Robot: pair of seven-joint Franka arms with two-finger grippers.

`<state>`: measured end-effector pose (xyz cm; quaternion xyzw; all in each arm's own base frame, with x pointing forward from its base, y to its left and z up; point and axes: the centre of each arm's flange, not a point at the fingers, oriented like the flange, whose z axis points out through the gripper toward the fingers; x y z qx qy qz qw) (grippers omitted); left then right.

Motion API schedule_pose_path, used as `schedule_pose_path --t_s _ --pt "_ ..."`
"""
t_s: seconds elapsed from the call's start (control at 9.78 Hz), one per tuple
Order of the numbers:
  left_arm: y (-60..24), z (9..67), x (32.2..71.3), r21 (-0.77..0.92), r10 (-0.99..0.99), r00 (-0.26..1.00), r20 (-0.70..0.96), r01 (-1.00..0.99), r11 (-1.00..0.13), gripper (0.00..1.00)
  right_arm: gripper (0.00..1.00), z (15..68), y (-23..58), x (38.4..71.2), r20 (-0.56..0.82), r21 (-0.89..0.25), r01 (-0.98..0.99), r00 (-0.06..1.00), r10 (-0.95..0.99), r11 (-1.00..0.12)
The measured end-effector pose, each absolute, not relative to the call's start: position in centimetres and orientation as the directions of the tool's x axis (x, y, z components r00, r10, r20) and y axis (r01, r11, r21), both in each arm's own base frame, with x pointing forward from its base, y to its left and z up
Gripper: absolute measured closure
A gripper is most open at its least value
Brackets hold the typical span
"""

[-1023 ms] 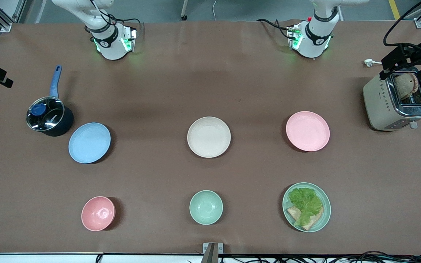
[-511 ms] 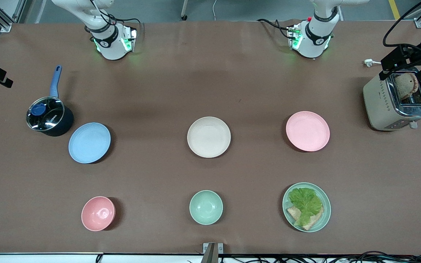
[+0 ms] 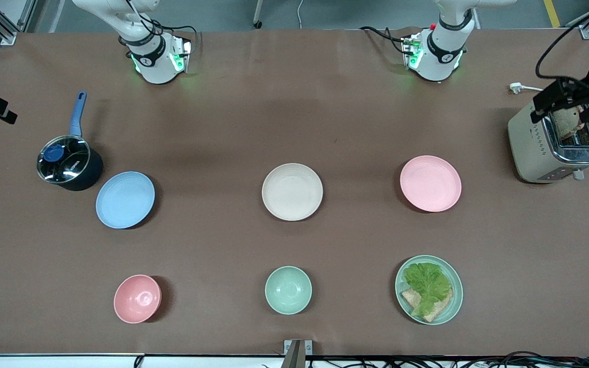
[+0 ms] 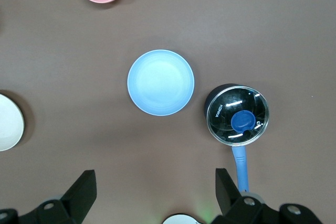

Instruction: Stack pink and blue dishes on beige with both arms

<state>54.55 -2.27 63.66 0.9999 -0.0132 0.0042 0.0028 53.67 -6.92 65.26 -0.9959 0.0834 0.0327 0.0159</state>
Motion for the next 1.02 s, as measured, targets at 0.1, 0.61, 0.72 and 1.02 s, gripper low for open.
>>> schedule_pose_path --t_s 0.1,0.61,0.72,1.02 --pt "-0.3 60.0 55.5 0.017 -0.034 0.999 0.001 -0.034 -0.999 0.01 0.0 62.9 -7.7 55.3 -0.072 -0.028 -0.149 0.986 -0.147 -0.988" --pt "3.6 39.3 56.1 0.128 -0.144 0.987 -0.067 -0.134 -0.983 0.04 0.0 41.6 -14.8 62.7 -0.1 -0.2 -0.043 0.995 -0.023 -0.979" --pt "3.1 35.6 56.3 0.132 -0.156 0.982 -0.105 -0.142 -0.981 0.05 0.0 37.4 -15.8 63.3 -0.084 -0.224 -0.005 0.996 0.014 -0.974" --pt "2.0 26.5 57.1 0.145 -0.17 0.971 -0.17 -0.146 -0.979 0.14 0.0 26.2 -18.1 62.7 -0.026 -0.318 0.096 0.994 0.11 -0.943"
